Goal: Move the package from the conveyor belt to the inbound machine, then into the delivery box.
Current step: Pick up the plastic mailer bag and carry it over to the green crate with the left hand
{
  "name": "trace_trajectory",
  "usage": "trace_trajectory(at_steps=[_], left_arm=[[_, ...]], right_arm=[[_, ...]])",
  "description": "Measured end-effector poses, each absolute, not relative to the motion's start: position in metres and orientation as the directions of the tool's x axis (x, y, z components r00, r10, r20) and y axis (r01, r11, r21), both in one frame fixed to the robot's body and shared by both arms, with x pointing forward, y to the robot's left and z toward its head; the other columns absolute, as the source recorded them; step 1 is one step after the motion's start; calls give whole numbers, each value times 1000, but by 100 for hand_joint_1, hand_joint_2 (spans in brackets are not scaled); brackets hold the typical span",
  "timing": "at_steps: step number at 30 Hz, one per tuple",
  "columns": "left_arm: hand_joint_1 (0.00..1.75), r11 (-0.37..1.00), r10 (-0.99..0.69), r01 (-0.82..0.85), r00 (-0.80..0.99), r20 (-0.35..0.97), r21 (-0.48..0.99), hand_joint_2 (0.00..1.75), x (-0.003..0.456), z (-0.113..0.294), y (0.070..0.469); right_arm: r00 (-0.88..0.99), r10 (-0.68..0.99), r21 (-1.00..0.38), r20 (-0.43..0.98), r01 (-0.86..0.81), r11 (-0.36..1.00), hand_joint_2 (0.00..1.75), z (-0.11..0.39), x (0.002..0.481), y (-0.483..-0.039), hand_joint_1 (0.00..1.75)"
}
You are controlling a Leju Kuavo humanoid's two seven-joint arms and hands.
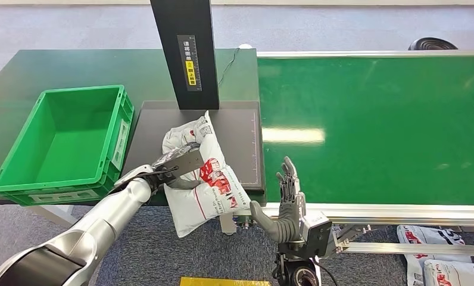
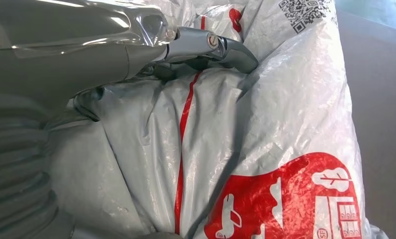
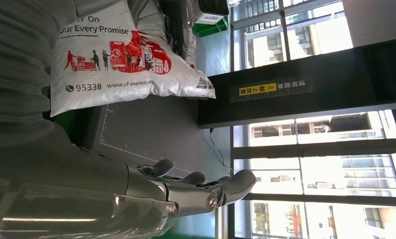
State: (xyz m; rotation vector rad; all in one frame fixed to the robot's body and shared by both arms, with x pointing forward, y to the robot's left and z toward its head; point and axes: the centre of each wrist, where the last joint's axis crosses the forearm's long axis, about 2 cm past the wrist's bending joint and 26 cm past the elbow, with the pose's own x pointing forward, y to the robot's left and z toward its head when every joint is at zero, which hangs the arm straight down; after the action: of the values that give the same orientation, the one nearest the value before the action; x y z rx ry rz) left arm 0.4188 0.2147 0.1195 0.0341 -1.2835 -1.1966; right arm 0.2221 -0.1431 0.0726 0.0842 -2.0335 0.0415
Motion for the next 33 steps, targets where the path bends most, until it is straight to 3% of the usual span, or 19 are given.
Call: trace_trajectory(at_steps=[3,4,7,8,33], left_arm=[[1,446,-691,652,-184,699,613,175,418,118,214],[35,445,-693,652,-183,698,614,175,417,118,213],[160,442,-701,651,-178,691,617,175,417,117,213],[169,442,-705,650,-176,687,619,175,417,117,213],[174,455,-717,629,-161,678,631,175,417,118,213]], right_arm=[[-445,-41,8,894,-77,997,175,73,223,-143,0],[-445,-41,8,894,-76,997,175,73,223,-143,0],[-445,-39,7,895,-73,997,175,72,223,-144,0],[-445,-38,6,895,-72,997,175,72,223,-144,0],[-446,-38,4,894,-75,997,175,73,224,-145,0]])
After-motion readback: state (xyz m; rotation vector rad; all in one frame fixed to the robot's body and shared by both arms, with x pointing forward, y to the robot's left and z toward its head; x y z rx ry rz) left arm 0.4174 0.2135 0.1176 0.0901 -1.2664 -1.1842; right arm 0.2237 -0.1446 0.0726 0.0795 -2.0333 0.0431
